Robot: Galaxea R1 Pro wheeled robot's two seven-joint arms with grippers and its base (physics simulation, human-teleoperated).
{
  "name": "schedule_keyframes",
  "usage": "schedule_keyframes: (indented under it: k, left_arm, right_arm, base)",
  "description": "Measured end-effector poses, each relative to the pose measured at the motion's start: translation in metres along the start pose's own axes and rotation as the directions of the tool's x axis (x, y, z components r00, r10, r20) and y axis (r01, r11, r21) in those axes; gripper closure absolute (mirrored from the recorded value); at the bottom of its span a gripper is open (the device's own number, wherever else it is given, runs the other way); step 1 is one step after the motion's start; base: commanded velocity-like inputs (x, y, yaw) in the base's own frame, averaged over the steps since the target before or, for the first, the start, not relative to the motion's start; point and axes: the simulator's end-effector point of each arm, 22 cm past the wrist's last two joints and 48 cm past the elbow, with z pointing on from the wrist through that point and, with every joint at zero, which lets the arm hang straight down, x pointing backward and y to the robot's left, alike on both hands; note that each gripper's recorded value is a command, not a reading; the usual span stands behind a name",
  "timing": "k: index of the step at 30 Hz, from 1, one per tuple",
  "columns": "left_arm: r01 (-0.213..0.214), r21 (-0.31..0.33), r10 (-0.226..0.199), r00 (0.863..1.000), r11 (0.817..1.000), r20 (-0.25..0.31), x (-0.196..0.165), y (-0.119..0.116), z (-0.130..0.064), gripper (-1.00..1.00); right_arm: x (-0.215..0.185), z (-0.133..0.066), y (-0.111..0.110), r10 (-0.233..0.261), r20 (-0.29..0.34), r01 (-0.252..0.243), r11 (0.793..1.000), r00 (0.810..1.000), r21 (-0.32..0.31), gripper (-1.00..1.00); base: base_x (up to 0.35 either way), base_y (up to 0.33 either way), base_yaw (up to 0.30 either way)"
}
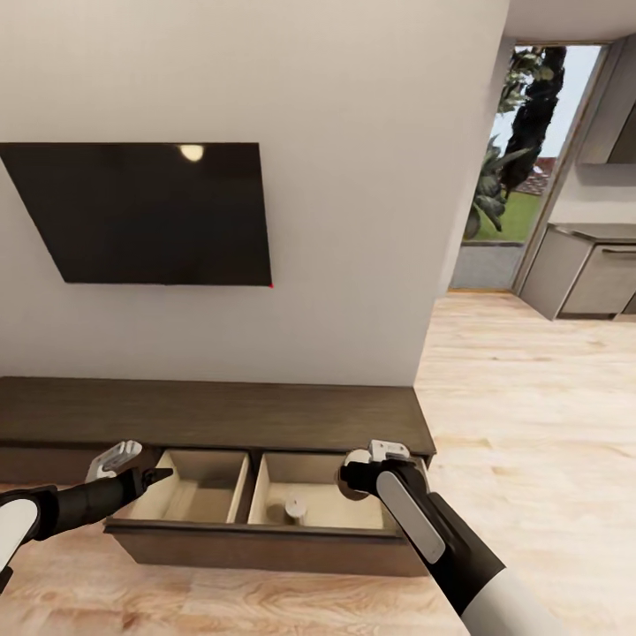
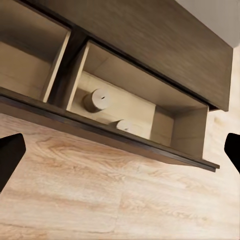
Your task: Place each of the two pumpkins and all three candles from the living room inside a cabinet in the living room (use any cabinet), then make sure every cabinet is closed, and position the cauldron so it is next to a table in the living room.
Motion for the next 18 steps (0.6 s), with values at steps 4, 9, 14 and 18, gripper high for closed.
schedule_keyframes:
  k: [4,9,14,18]
  left_arm:
    - [0.0,0.0,0.0,1.0,1.0,0.0,0.0,0.0,0.0,-1.0]
    - [0.0,0.0,0.0,1.0,1.0,0.0,0.0,0.0,0.0,-1.0]
    - [0.0,-0.001,0.0,1.0,1.0,0.0,0.0,0.0,0.0,-1.0]
    - [0.0,0.0,0.0,1.0,1.0,0.0,0.0,0.0,0.0,-1.0]
  right_arm:
    - [0.001,0.001,-0.001,0.002,-0.003,-0.002,1.0,1.0,0.002,1.0]
    - [0.007,0.009,-0.02,0.044,-0.029,-0.043,0.998,0.999,0.035,1.0]
    - [0.023,0.02,-0.036,0.076,-0.071,-0.071,0.995,0.995,0.07,1.0]
    - [0.037,0.028,-0.043,0.087,-0.1,-0.078,0.993,0.991,0.084,1.0]
  base:
    - [0.264,0.0,0.0]
    - [0.264,0.0,0.0]
    - [0.248,0.0,0.0]
    - [0.149,0.0,0.0]
